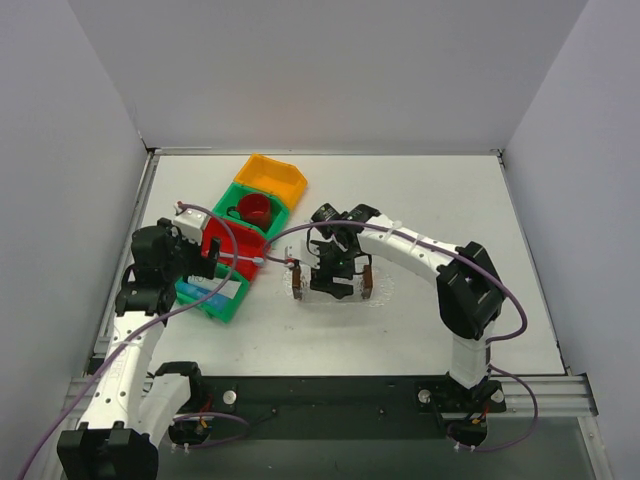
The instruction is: Prepare toiletry sets of a toothbrush and toothpaste on the tray
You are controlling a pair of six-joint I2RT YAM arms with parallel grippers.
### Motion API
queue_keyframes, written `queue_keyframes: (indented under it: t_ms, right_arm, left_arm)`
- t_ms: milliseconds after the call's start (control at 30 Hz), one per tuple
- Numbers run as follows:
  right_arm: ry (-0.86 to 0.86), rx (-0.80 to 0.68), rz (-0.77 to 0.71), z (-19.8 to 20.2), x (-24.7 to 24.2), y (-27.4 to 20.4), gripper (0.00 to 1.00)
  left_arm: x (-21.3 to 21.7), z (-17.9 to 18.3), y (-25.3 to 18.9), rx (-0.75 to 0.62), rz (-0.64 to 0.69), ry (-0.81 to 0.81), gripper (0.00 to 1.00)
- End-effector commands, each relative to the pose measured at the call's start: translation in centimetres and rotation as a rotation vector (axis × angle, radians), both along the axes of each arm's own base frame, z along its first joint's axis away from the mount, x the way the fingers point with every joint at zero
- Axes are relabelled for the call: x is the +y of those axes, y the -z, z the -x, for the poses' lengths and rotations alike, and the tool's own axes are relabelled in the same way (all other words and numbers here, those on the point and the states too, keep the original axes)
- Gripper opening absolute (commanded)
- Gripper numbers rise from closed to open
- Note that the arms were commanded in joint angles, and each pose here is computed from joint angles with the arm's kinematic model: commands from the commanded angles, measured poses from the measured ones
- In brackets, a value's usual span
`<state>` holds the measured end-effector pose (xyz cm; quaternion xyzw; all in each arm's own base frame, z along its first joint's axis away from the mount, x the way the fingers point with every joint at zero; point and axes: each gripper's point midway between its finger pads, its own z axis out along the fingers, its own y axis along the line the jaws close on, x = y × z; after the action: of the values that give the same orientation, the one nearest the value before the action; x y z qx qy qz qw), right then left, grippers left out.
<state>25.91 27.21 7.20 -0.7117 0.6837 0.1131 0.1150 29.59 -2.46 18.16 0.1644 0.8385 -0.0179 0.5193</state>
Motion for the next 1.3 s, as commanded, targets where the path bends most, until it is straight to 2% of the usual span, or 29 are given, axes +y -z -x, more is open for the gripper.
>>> queue_keyframes:
  t_ms: [0,1267]
  right_arm:
    - [-0.065,0.001,-0.01,0.2,0.5,-1.3,0.22]
    - [0.045,0.083,-0.017,-0.4,2.2,0.6,0.27]
  left_arm:
    - [0.2,-1.0,-3.6,-0.106,0.031,-0.005,0.95]
    - [-0.3,-0.8,-3.2,-0.106,0.031,0.03,0.95]
